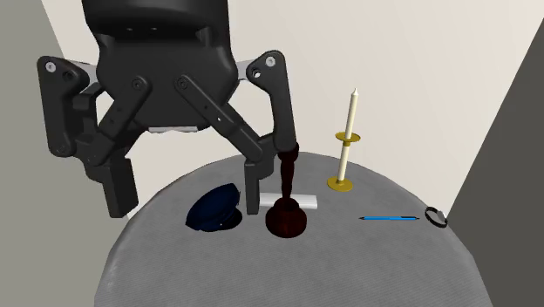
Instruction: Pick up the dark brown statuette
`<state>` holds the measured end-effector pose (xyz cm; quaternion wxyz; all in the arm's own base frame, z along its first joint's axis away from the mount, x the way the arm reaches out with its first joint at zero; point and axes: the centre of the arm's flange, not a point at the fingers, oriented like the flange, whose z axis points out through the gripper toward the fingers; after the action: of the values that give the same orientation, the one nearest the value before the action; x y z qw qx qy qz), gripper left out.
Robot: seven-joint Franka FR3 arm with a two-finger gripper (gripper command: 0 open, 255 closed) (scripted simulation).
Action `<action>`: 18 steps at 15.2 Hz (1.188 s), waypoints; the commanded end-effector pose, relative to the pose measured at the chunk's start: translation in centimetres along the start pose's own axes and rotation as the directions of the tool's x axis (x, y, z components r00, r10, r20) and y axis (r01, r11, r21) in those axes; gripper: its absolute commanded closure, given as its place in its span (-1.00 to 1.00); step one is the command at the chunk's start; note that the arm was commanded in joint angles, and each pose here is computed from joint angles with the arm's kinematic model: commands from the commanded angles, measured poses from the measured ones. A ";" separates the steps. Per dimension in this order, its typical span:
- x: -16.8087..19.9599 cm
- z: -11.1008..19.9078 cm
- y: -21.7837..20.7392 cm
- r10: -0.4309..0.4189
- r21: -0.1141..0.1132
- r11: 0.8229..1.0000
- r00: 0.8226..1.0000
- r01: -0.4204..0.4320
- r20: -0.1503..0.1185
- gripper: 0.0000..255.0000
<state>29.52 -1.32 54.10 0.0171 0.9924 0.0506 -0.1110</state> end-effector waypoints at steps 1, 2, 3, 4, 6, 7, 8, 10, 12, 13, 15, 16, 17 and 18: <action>0.0 0.0 0.0 0.000 0.000 1.000 1.000 0.000 0.000 -1.00; 1.1 0.3 -0.4 0.025 -0.009 1.000 1.000 -0.025 -0.013 -1.00; 2.1 0.7 -0.7 0.050 -0.017 0.999 0.998 -0.051 -0.026 -1.00; 3.2 1.0 -1.0 0.075 -0.025 0.997 0.996 -0.076 -0.039 -1.00; 5.4 1.6 -1.6 0.125 -0.041 0.991 0.990 -0.127 -0.066 -1.00; 6.5 1.9 -1.8 0.149 -0.048 0.987 0.986 -0.153 -0.079 -1.00; 7.7 2.2 -2.0 0.173 -0.054 0.982 0.980 -0.179 -0.093 -1.00; 9.9 2.7 -2.3 0.220 -0.067 0.971 0.968 -0.230 -0.121 -1.00; 12.2 3.2 -2.5 0.267 -0.078 0.957 0.952 -0.280 -0.150 -1.00; 13.4 3.4 -2.5 0.289 -0.083 0.949 0.943 -0.305 -0.164 -1.00; 15.7 3.7 -2.5 0.333 -0.091 0.930 0.923 -0.355 -0.193 -1.00; 16.9 3.9 -2.4 0.355 -0.095 0.920 0.912 -0.380 -0.208 -1.00; 18.0 4.1 -2.3 0.376 -0.098 0.909 0.900 -0.404 -0.223 -1.00; 19.2 4.2 -2.2 0.396 -0.101 0.898 0.887 -0.428 -0.237 -1.00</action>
<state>45.68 2.44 46.07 0.1047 0.9847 -0.1390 -0.0029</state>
